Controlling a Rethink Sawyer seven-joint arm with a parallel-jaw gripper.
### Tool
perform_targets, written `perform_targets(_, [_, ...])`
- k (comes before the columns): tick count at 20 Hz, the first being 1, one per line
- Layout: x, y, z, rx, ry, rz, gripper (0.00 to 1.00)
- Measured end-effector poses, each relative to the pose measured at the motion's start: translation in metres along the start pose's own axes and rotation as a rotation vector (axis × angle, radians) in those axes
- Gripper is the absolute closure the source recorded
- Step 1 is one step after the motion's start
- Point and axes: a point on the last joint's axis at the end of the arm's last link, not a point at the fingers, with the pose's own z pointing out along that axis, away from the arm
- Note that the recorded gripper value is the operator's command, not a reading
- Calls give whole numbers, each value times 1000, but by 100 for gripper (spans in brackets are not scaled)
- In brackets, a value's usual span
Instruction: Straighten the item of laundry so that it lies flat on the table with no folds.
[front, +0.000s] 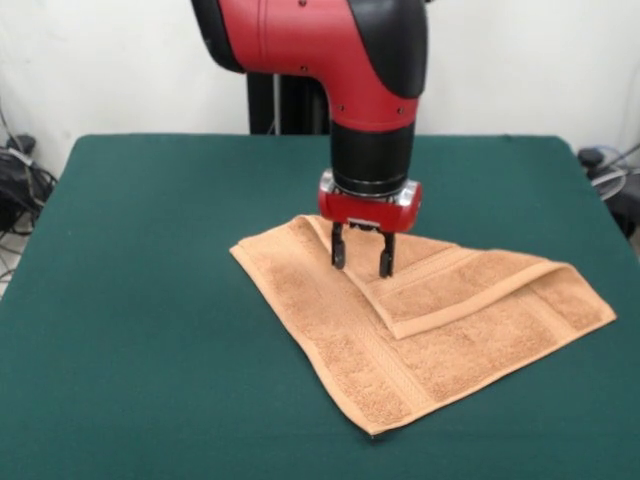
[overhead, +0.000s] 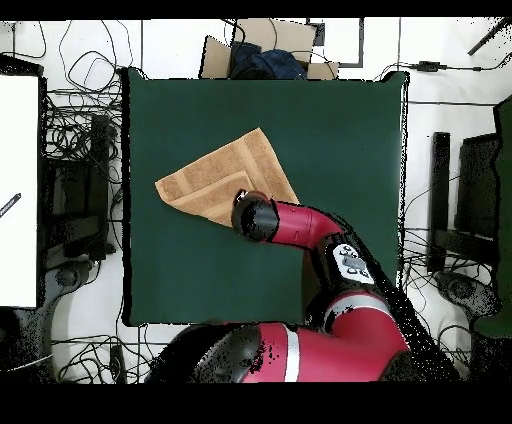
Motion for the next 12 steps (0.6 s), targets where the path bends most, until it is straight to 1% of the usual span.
perform_targets(7, [8, -2, 17, 0, 26, 4, 0])
perform_targets(12, [9, 1, 19, 11, 24, -8, 0])
